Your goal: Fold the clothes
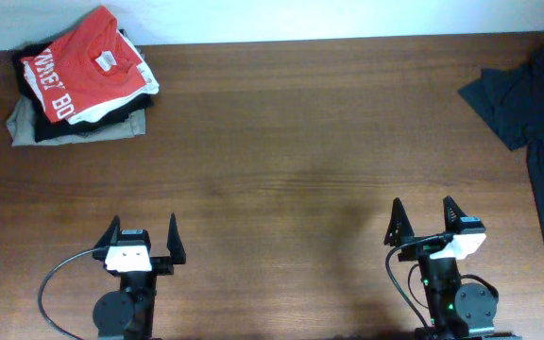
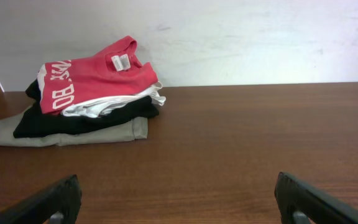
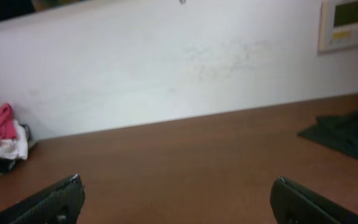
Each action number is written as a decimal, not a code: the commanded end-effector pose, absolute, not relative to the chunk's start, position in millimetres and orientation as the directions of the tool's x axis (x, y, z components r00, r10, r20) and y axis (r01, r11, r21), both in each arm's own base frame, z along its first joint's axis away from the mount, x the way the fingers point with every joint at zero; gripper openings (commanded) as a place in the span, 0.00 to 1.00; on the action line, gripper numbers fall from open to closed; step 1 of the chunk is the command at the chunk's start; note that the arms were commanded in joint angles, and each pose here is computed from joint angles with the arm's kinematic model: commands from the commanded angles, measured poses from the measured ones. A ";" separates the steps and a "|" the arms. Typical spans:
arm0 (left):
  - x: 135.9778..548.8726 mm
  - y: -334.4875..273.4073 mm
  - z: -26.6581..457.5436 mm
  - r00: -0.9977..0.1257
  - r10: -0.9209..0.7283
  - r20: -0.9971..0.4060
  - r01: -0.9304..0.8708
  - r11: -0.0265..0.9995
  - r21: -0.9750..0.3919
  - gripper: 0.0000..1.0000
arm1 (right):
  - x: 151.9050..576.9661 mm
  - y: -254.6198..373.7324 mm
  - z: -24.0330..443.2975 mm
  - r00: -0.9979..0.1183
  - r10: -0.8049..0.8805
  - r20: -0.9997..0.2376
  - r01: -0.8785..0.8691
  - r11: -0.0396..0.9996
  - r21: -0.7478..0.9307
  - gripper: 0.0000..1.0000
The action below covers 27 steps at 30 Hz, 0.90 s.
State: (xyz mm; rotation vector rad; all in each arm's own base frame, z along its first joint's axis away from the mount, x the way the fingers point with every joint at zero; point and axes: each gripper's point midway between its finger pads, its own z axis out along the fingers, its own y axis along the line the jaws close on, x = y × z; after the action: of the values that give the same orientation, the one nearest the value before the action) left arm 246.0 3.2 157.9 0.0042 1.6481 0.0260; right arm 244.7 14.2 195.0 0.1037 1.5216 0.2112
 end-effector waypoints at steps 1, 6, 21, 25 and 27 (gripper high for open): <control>245.9 3.4 155.8 -0.081 0.030 -0.996 -0.010 0.999 0.031 0.99 | 245.3 20.3 191.7 0.050 0.188 -0.981 -0.106 0.978 0.182 0.99; 245.9 3.4 155.8 -0.081 0.030 -0.996 -0.010 0.999 0.031 0.99 | 245.0 22.4 157.1 -0.087 0.141 -0.986 -0.096 0.984 0.149 0.99; 245.9 3.4 155.8 -0.081 0.030 -0.996 -0.010 0.999 0.031 0.99 | 245.1 21.9 157.1 -0.087 0.141 -0.986 -0.093 0.985 0.149 0.99; 245.9 3.4 155.8 -0.081 0.030 -0.996 -0.010 0.999 0.031 0.99 | 245.1 21.9 157.1 -0.087 0.141 -0.986 -0.093 0.985 0.149 0.99; 245.9 3.4 155.8 -0.081 0.030 -0.996 -0.010 0.999 0.031 0.99 | 245.1 21.9 157.1 -0.087 0.141 -0.986 -0.093 0.985 0.149 0.99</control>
State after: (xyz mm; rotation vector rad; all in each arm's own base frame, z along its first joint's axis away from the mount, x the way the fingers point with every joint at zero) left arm 246.0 3.2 157.9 0.0042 1.6481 0.0260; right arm 245.7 18.3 158.9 0.0562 1.6438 0.1860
